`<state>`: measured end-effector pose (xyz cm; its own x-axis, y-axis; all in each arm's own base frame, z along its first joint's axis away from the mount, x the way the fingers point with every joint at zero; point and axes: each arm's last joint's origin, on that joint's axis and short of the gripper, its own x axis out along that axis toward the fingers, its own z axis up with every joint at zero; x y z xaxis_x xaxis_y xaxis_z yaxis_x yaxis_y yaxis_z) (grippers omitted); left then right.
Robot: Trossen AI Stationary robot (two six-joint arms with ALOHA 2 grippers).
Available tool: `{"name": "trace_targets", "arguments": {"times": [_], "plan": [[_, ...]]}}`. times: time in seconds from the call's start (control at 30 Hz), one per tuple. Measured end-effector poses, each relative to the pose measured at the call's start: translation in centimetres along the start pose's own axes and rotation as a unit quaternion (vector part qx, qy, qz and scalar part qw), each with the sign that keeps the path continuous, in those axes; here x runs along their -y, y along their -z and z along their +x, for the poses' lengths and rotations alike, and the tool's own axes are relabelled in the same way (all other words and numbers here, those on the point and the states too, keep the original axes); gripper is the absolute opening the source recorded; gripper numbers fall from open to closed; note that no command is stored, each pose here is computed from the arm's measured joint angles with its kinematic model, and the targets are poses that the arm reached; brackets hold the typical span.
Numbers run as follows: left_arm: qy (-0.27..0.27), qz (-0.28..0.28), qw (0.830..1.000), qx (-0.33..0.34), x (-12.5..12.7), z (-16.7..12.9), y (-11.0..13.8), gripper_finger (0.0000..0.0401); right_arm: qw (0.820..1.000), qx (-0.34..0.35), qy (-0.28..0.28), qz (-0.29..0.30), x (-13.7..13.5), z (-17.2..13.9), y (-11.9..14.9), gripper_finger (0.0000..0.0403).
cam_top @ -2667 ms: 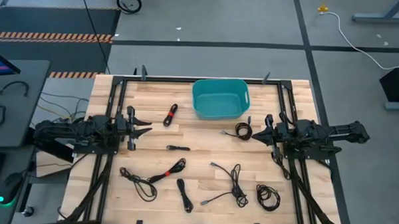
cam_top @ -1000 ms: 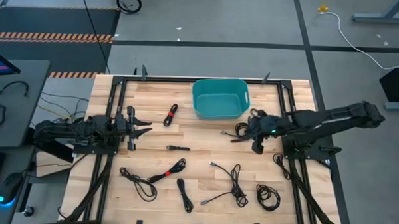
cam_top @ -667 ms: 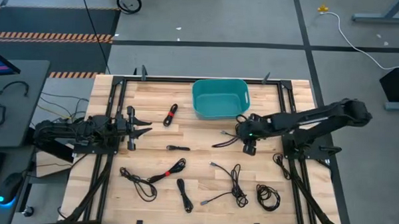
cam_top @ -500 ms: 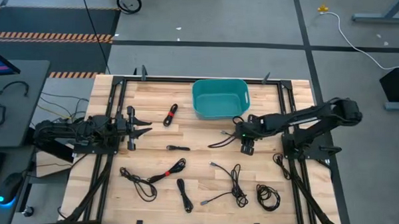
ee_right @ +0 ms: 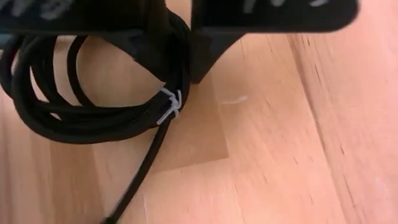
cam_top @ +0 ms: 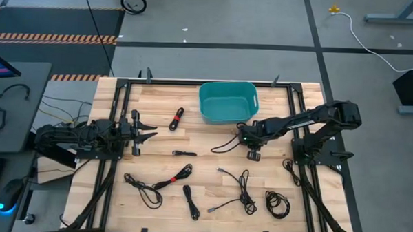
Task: Pick and place USB-C Cables
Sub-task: Put the black charger cable into the blue bin
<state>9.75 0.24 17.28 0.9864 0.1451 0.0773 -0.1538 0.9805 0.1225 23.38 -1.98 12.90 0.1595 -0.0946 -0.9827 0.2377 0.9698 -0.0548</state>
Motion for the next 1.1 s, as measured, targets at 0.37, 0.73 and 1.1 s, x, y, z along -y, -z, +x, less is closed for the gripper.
{"name": "trace_targets", "arguments": {"times": [0.37,0.73,1.1], "plan": [[0.0,0.0,1.0,0.0,0.0,0.0,0.0,0.0088,0.951,0.223,-0.212,0.001,-0.6,-12.3,-6.4,0.0023],[0.0,0.0,1.0,0.0,0.0,0.0,0.0,0.0091,0.975,0.157,-0.078,0.137,11.0,-8.7,-12.4,0.0023],[0.0,0.0,1.0,0.0,0.0,0.0,0.0,0.0088,0.977,-0.006,-0.015,0.211,15.6,-1.3,-10.9,0.0079]]}}
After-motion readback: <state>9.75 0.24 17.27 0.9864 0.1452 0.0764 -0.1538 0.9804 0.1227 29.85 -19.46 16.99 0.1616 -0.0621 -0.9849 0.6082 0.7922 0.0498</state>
